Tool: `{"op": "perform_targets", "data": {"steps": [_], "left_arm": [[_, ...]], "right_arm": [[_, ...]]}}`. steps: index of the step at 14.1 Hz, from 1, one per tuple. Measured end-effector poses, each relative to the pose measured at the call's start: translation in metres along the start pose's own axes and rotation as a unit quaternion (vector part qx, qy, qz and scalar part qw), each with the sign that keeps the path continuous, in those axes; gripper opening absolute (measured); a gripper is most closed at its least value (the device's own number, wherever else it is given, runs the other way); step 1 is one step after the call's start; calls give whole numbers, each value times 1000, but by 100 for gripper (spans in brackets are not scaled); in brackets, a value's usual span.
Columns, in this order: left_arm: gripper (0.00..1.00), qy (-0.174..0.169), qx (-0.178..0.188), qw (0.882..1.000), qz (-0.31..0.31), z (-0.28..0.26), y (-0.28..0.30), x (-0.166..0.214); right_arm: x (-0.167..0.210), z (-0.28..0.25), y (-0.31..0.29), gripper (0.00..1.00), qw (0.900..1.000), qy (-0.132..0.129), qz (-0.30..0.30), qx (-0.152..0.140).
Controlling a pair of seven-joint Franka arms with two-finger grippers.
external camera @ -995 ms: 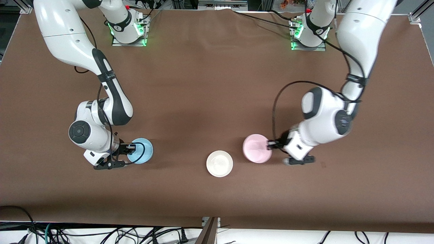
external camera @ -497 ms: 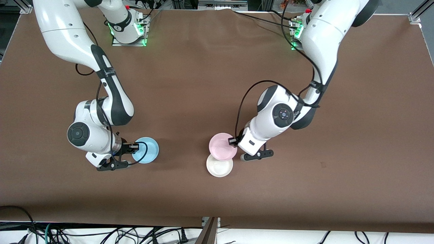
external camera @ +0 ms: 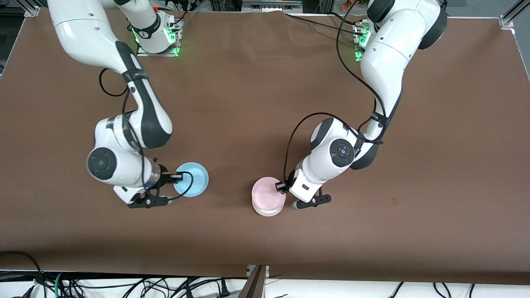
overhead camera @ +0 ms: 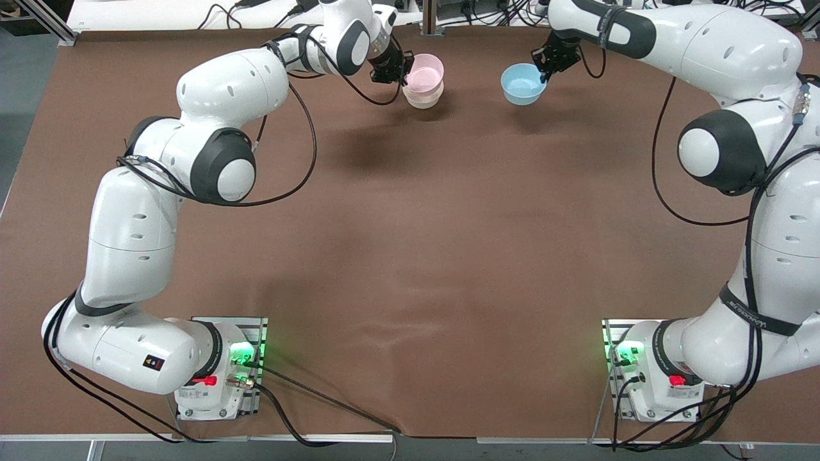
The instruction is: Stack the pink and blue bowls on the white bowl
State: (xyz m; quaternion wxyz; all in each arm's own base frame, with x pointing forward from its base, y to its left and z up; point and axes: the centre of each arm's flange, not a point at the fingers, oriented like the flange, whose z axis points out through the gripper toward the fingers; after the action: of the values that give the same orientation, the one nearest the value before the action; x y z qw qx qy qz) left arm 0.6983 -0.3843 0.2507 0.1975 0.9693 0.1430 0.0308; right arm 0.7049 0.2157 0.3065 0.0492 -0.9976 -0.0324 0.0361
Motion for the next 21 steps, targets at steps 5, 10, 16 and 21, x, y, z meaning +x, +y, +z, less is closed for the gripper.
{"op": "perform_targets", "data": {"steps": [5,10,16,21], "left_arm": [[3,0,3,1000,-1,8,-3,2],[3,-1,11,1000,-3,19,-9,1],[3,2,9,1000,-26,17,-7,2],[3,5,5,999,-40,23,-6,0]], "right_arm": [[-5,-3,-29,3,1000,3,17,0],[-5,-11,-40,3,1000,9,18,2],[-4,-14,-40,3,1000,11,18,2],[-5,-14,-37,3,1000,6,20,1]]}}
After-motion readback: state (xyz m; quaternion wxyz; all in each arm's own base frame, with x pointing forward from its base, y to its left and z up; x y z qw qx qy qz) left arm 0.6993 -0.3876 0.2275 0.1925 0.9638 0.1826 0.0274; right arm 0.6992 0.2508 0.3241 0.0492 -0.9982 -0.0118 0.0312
